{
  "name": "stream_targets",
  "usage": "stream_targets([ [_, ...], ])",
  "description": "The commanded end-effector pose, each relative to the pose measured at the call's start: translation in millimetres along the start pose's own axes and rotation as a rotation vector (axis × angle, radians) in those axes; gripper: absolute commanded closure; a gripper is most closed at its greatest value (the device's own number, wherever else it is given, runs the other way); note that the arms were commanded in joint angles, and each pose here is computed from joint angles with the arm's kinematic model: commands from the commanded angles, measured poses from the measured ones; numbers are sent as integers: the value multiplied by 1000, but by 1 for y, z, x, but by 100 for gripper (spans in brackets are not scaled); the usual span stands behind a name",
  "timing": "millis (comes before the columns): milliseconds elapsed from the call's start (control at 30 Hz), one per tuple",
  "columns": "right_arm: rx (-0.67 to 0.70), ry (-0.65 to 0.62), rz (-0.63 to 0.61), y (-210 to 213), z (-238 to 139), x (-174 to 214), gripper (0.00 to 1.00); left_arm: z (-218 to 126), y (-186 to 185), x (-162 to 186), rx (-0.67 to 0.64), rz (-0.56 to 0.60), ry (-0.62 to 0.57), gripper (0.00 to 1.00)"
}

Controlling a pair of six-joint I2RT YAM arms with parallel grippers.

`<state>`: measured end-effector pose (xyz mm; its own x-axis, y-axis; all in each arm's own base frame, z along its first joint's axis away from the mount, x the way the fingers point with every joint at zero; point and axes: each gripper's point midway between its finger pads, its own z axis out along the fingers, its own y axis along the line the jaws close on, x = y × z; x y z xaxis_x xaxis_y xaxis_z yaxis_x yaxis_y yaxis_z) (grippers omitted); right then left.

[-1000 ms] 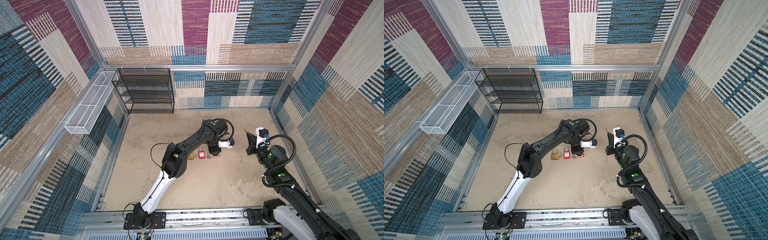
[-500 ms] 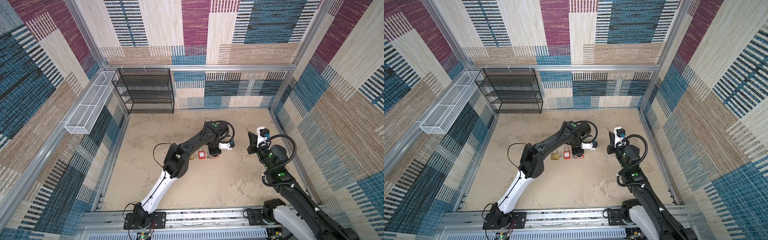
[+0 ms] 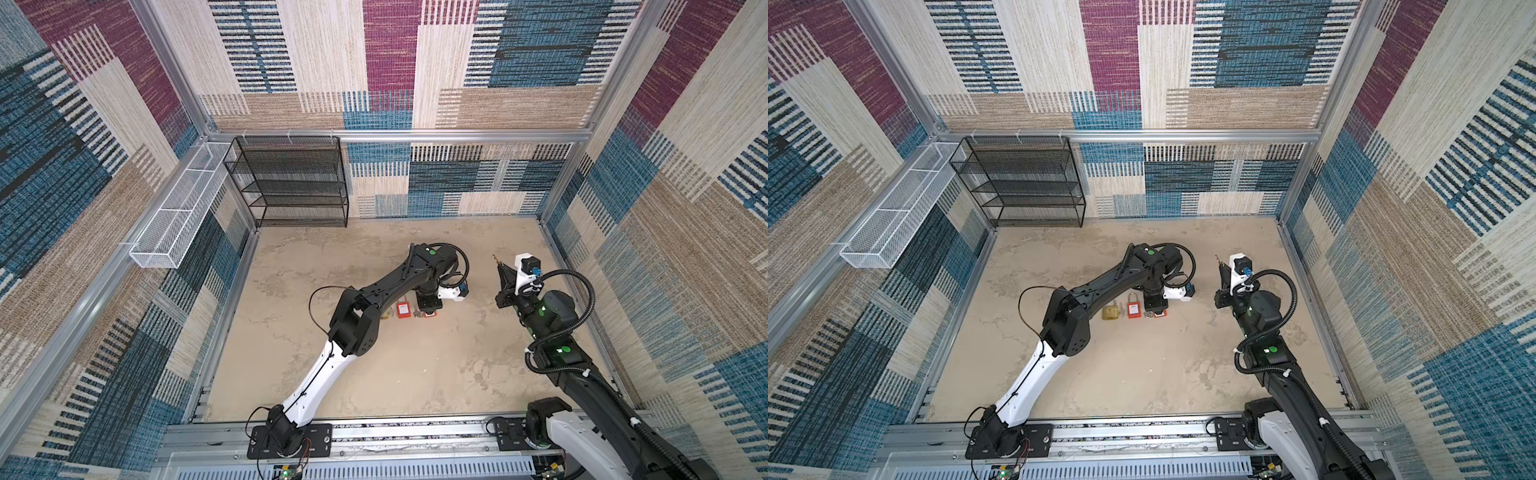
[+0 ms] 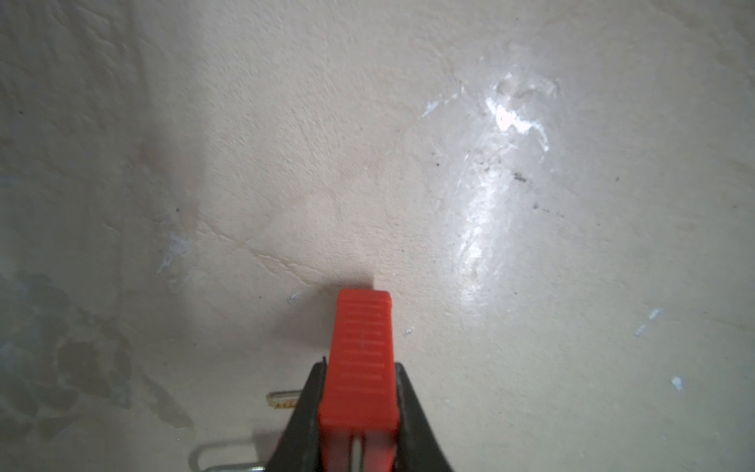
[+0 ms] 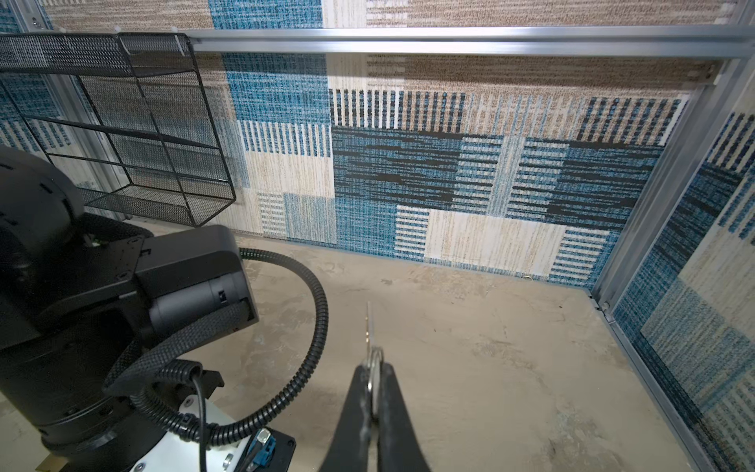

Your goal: Lock with the key

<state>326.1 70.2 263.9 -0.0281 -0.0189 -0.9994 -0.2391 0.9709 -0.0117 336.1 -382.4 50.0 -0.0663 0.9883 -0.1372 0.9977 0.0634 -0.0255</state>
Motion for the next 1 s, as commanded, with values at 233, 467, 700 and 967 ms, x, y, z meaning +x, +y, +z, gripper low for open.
stream_targets([
  [233,-2,-38,-4,0,-2,-8,100,-8,1,-2,-17,43,0,60],
  [467,-7,-38,-6,1,-2,-8,100,-15,6,-4,-48,50,-3,54],
  [700,-7,-40,-6,1,-2,-9,100,-17,11,-3,-72,55,5,51],
  [967,-8,-41,-7,1,-2,-9,100,-30,15,-5,-106,58,-6,50],
])
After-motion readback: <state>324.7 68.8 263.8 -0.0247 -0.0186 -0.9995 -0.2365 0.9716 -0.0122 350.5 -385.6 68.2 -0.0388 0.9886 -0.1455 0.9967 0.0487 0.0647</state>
